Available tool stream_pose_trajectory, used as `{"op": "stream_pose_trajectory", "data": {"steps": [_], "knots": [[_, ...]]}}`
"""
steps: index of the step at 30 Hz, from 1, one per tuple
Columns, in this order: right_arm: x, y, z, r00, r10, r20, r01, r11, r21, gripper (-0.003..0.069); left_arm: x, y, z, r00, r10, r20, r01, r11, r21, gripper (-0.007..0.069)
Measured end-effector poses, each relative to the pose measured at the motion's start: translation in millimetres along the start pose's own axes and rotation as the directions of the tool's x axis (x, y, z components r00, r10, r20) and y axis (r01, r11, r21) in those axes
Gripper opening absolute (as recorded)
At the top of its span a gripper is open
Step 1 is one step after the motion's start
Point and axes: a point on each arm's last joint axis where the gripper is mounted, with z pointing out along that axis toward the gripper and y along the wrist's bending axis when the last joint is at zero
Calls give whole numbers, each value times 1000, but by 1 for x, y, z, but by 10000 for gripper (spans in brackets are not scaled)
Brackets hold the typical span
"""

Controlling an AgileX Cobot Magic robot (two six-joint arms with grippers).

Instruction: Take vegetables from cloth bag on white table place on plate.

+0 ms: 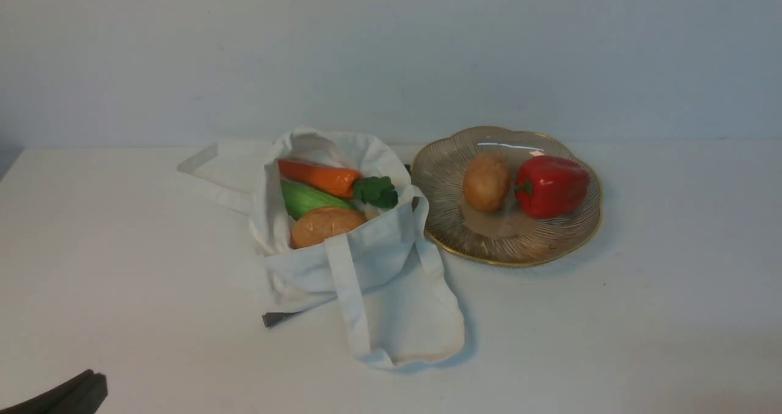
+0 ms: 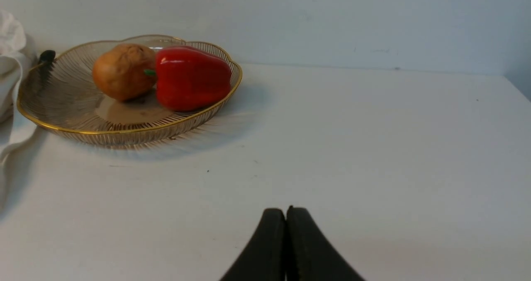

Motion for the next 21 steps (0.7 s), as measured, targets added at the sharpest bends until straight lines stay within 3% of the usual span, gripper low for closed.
{"op": "stream_pose_trajectory", "data": {"steps": [3,7,21], "knots": [[0,0,0,1000,0,0,0,1000,0,-15,18,6,-1,999,-33,2,33,993,-110,-5],[0,0,0,1000,0,0,0,1000,0,-15,28,9,-2,998,-63,23,66,981,-181,-5],[0,0,0,1000,0,0,0,1000,0,-15,38,17,-4,993,-102,-51,80,944,-319,-5]]}}
